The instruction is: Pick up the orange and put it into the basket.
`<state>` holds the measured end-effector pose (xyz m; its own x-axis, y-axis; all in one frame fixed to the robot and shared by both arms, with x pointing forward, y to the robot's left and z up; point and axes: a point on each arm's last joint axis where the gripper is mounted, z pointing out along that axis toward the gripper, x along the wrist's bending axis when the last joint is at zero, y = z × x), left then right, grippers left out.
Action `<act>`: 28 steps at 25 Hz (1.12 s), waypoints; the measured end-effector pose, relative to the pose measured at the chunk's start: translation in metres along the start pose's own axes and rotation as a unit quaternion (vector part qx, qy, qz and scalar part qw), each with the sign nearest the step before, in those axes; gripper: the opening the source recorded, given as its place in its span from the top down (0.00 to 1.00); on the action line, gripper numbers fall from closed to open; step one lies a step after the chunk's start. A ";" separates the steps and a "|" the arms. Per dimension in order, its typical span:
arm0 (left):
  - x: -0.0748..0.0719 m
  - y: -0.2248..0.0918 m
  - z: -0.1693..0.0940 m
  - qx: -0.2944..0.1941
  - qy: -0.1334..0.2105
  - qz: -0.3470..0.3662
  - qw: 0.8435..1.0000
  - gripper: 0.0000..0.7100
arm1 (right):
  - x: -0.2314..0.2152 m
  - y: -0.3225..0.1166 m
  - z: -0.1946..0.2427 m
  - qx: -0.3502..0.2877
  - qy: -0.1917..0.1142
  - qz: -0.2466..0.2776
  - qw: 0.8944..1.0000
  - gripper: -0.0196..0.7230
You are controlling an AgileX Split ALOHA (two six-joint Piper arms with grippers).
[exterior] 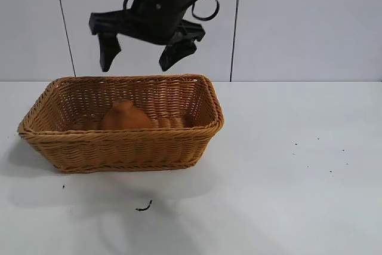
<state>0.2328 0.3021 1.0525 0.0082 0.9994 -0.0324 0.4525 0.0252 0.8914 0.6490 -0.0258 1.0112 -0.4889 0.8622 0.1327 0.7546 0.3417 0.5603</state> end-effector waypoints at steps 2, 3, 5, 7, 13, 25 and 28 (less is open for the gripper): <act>0.000 0.000 0.000 0.001 0.000 0.000 1.000 0.06 | -0.027 0.002 -0.007 0.008 -0.023 0.014 1.000 0.04; 0.000 0.000 0.000 0.001 0.000 0.000 1.000 0.06 | -0.040 0.001 -0.009 0.019 -0.035 0.020 0.999 0.04; 0.000 0.000 0.000 0.001 0.000 0.000 1.000 0.06 | -0.074 -0.003 -0.013 0.039 -0.063 0.040 0.996 0.04; 0.000 0.000 0.000 0.000 0.000 0.000 1.000 0.06 | -0.105 -0.007 -0.018 0.054 -0.085 0.062 0.993 0.04; 0.000 0.000 0.000 0.000 0.000 0.000 1.000 0.06 | -0.195 -0.024 -0.042 0.078 -0.138 0.144 0.977 0.04; 0.000 0.000 0.000 0.000 0.000 0.000 1.000 0.06 | -0.268 -0.068 -0.077 0.181 -0.179 0.227 0.940 0.04; 0.000 0.000 0.000 0.000 0.000 0.000 1.000 0.06 | -0.265 -0.076 -0.081 0.194 -0.179 0.227 0.937 0.04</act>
<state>0.2328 0.3021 1.0525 0.0081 0.9994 -0.0324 0.4528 0.0252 0.8913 0.6860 -0.3107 0.9999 0.0463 0.9982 -0.0378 0.9858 -0.0396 0.1632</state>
